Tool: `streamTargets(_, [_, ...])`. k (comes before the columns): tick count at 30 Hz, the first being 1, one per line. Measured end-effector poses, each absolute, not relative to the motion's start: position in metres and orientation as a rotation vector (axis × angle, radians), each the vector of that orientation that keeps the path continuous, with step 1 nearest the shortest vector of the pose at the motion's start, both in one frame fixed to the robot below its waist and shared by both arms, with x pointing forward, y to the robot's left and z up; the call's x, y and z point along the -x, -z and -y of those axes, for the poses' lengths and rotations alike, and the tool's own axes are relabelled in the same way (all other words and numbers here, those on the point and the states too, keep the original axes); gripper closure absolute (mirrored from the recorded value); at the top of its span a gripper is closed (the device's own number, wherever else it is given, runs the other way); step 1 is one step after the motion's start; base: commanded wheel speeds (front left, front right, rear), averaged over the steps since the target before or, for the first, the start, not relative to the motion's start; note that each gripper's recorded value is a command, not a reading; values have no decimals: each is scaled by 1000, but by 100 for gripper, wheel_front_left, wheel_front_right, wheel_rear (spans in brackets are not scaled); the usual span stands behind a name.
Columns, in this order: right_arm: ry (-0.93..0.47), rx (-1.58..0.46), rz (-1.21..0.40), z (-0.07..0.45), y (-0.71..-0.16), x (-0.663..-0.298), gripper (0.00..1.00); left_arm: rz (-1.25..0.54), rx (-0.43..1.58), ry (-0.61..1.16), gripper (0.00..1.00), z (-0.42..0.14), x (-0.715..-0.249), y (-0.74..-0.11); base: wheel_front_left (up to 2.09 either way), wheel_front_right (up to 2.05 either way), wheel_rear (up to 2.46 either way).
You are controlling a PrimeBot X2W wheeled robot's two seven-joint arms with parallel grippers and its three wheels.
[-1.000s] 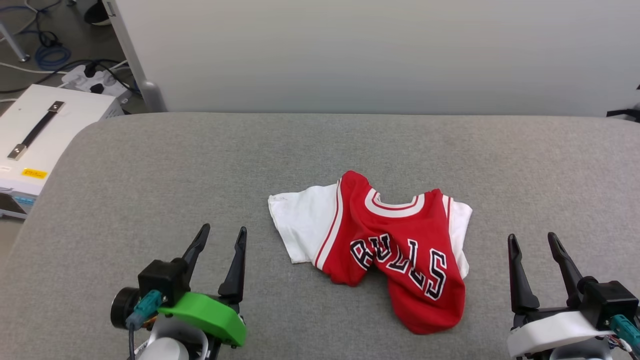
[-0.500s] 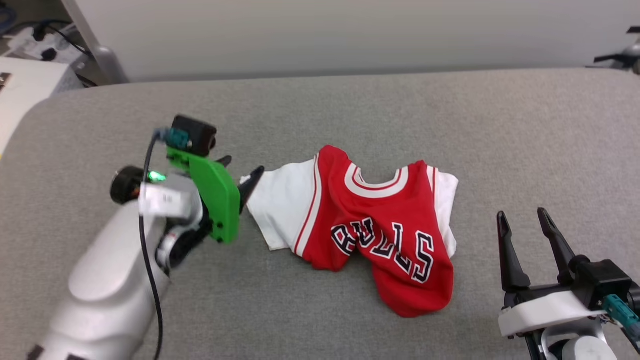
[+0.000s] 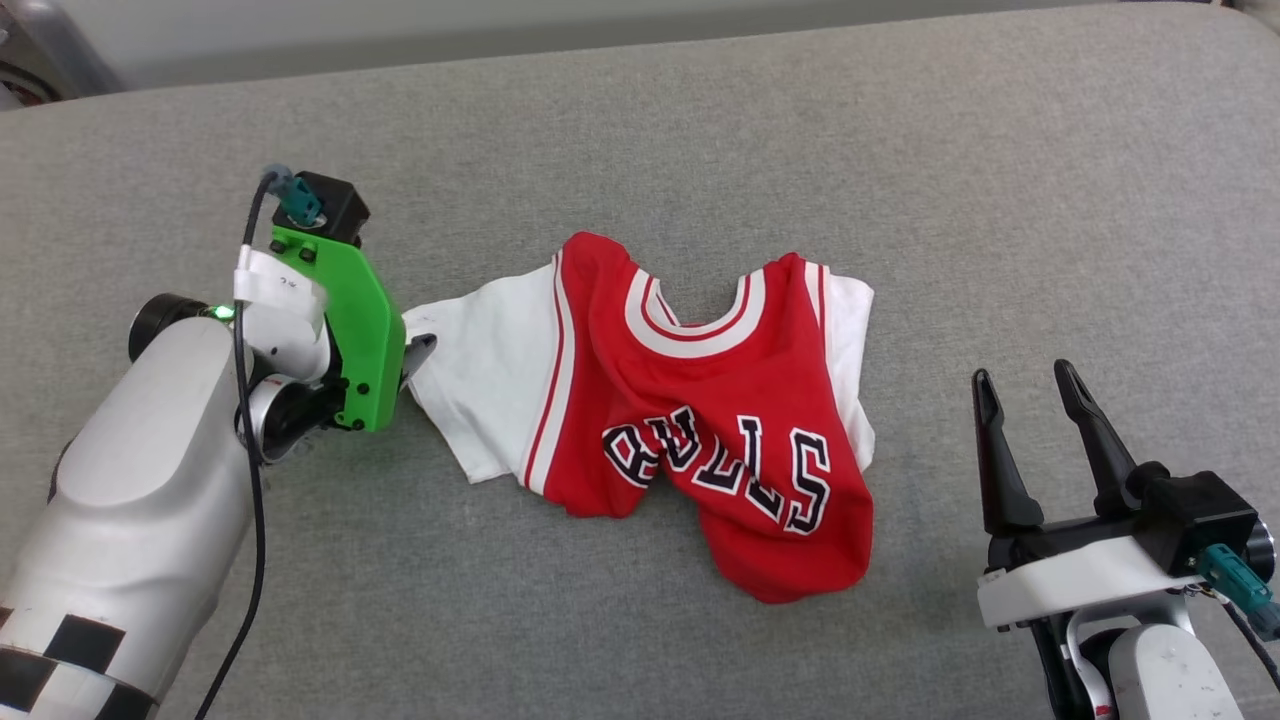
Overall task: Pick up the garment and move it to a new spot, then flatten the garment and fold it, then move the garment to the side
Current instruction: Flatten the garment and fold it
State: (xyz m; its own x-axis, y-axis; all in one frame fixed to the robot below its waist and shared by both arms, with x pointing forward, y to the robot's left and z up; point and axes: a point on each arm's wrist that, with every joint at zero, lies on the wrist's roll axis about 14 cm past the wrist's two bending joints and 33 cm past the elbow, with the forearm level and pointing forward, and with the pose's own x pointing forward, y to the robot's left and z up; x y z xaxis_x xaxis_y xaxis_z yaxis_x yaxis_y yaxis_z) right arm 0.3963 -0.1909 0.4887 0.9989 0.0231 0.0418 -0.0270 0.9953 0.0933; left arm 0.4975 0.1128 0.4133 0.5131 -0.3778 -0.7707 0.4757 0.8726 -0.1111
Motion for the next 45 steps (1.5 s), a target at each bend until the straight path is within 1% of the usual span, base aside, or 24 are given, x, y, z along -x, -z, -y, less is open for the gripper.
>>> streamTargets(4, [-1,-94,13,198,-479,-396,0,-961,-133,488,0,-121,-502,-384,0,0,0])
streamTargets(9, [25,-87,-17,206,-470,-393,0,-967,-110,491,0,-114,-513,-371,0,0,0])
streamTargets(10, [29,-87,-20,208,-469,-393,0,-967,-108,492,54,-113,-514,-370,0,0,0])
streamTargets(11, [31,-87,-23,208,-468,-393,0,-974,-113,494,100,-113,-514,-368,0,0,0])
streamTargets(16, [27,-84,-21,207,-468,-394,0,-969,-62,494,100,-112,-511,-369,0,0,0])
streamTargets(19, [18,-82,-2,205,-475,-393,0,-923,-4,461,100,-120,-507,-377,0,0,0])
streamTargets(23, [11,-73,15,203,-482,-390,0,-887,52,391,100,-145,-496,-383,0,0,0])
streamTargets(26, [-6,-71,12,198,-481,-387,0,-873,60,324,100,-174,-485,-387,0,0,0])
streamTargets(28, [-28,-71,13,190,-482,-386,0,-871,59,269,100,-199,-473,-388,0,0,0])
streamTargets(32, [-57,-75,29,181,-487,-387,0,-866,77,202,100,-229,-447,-388,0,0,0])
streamTargets(38, [-98,-84,44,167,-493,-386,0,-871,96,153,100,-247,-405,-383,0,0,0])
streamTargets(42, [-118,-87,45,160,-493,-383,0,-864,101,137,100,-249,-388,-383,0,0,0])
streamTargets(43, [-122,-87,45,159,-494,-383,0,-846,103,140,45,-248,-387,-386,0,0,0])
streamTargets(44, [-126,-88,47,158,-494,-384,0,-812,104,142,0,-246,-390,-391,0,0,0])
streamTargets(45, [-130,-88,50,157,-495,-384,0,-766,102,151,0,-242,-394,-399,0,0,0])
